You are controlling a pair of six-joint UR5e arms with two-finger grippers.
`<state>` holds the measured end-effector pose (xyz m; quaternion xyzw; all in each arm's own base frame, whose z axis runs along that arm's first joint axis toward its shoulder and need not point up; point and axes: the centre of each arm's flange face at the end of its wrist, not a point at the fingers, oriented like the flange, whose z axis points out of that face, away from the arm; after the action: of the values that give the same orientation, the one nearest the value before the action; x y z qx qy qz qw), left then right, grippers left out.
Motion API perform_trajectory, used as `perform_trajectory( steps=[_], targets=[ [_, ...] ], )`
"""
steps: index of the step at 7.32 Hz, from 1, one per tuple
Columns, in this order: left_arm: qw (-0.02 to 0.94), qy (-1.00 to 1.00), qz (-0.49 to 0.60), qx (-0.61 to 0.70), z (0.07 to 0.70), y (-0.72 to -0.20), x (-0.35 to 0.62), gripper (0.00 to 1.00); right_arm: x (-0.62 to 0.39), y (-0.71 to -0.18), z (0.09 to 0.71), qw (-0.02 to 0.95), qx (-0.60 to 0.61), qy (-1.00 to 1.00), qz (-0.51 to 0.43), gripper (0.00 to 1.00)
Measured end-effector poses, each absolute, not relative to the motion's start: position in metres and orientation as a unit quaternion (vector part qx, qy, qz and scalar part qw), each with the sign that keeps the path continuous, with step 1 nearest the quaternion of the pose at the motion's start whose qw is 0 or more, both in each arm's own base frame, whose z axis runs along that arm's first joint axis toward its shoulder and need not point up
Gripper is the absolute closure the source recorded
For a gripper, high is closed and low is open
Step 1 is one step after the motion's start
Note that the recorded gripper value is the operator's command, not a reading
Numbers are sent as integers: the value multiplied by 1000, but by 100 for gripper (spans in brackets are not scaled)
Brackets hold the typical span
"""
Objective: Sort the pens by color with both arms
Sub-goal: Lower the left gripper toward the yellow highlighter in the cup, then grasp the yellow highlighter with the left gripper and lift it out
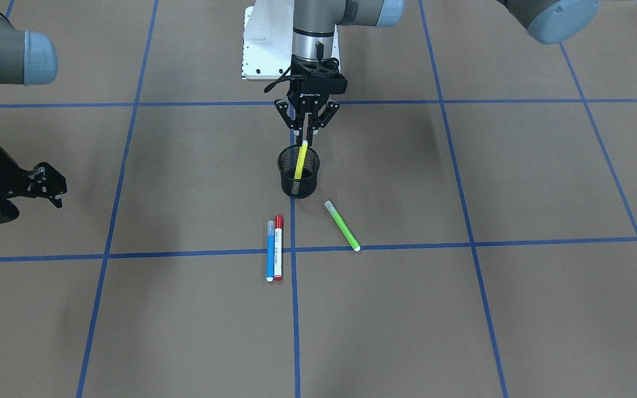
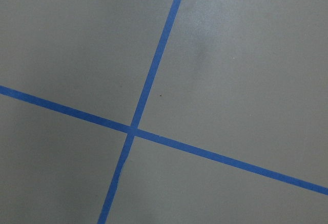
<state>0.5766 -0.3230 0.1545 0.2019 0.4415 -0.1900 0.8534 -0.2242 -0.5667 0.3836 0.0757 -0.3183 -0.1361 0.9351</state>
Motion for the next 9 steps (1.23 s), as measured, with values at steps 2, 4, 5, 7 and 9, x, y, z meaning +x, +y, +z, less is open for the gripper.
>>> perform_trajectory(
  steps=[2,4,5,7,9],
  targets=[
    [847,452,-192,205,144,-325,566,100,-222,-567,383,935,77,-318,-134,1],
    [842,460,-184,213,129,-326,545,100,-221,-568,382,935,77,-319,-134,1],
    [843,459,-172,220,121,-325,531,100,-220,-568,382,934,76,-322,-134,1],
    [848,452,-151,231,107,-319,506,100,-219,-567,381,932,74,-328,-134,1],
    [845,456,-143,240,97,-320,485,100,-219,-567,381,932,73,-330,-134,1]
  ],
)
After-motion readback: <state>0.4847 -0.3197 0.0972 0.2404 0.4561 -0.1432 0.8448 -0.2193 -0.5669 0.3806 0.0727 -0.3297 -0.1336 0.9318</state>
